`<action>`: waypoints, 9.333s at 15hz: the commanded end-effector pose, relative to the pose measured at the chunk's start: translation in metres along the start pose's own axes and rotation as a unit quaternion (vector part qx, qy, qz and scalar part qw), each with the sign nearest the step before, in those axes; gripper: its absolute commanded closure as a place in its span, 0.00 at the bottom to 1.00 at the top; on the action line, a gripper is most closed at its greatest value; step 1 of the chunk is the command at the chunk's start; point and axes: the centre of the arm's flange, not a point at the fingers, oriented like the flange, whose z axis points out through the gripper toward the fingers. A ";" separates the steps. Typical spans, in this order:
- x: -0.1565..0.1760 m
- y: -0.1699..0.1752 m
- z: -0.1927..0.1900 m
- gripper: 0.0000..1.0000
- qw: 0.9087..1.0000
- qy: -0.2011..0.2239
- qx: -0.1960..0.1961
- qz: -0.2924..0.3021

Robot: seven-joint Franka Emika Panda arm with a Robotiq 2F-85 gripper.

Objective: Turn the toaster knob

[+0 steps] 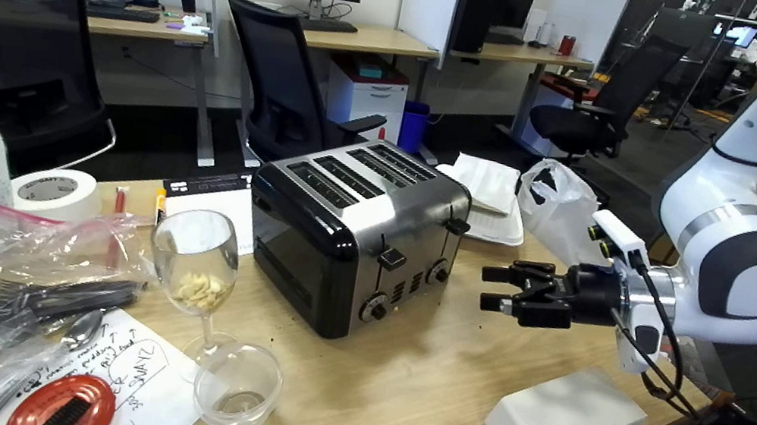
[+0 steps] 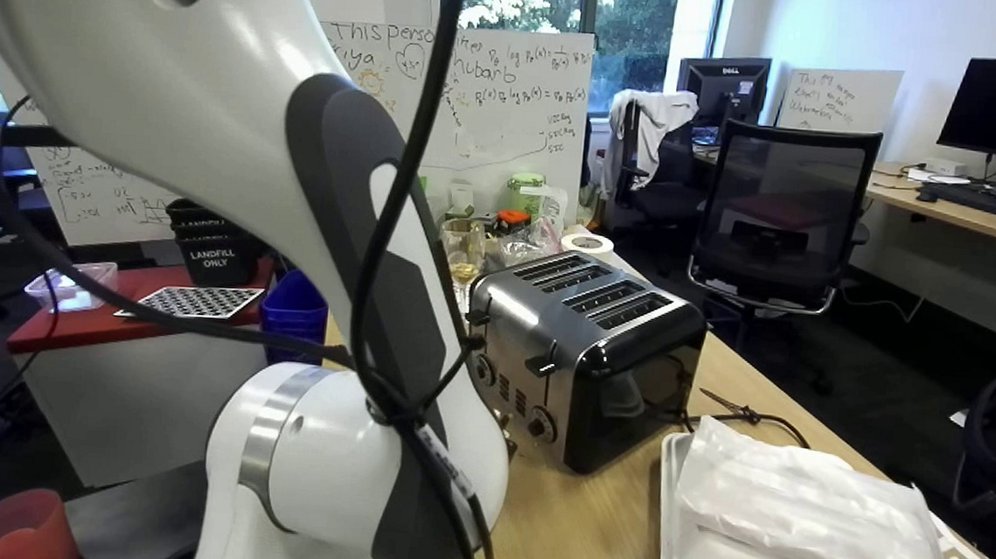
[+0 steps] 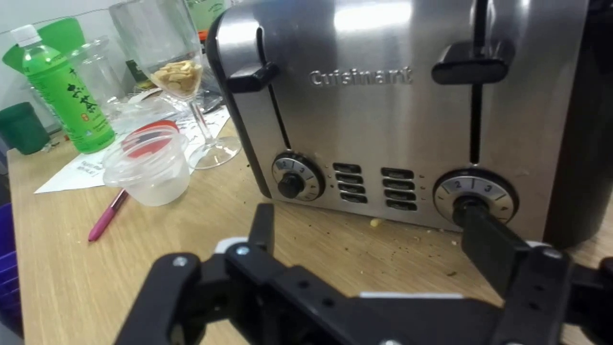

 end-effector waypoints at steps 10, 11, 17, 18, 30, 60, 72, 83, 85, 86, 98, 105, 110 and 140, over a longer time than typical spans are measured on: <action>-0.001 0.021 0.018 0.00 0.996 0.001 0.080 0.025; -0.002 0.021 0.018 0.00 0.996 0.001 0.080 0.025; -0.001 0.022 0.017 0.00 0.996 0.001 0.080 0.026; -0.002 0.022 0.018 0.00 0.996 0.003 0.090 0.026; -0.012 0.003 0.014 0.00 0.987 -0.015 0.153 0.049; 0.003 0.020 0.073 0.00 0.983 0.075 0.158 0.049; -0.015 -0.020 0.059 0.00 0.988 0.070 0.120 0.071; -0.015 -0.021 0.059 0.00 0.987 0.071 0.122 0.073; -0.014 -0.021 0.060 0.00 0.987 0.072 0.127 0.071; -0.013 -0.021 0.060 0.00 0.986 0.075 0.135 0.070; -0.013 -0.021 0.059 0.00 0.984 0.088 0.148 0.043; -0.012 -0.010 0.072 0.00 0.984 0.105 0.138 0.027; -0.011 0.002 0.082 0.00 0.984 0.120 0.130 0.014; -0.019 -0.005 0.086 0.88 0.975 0.156 0.158 0.013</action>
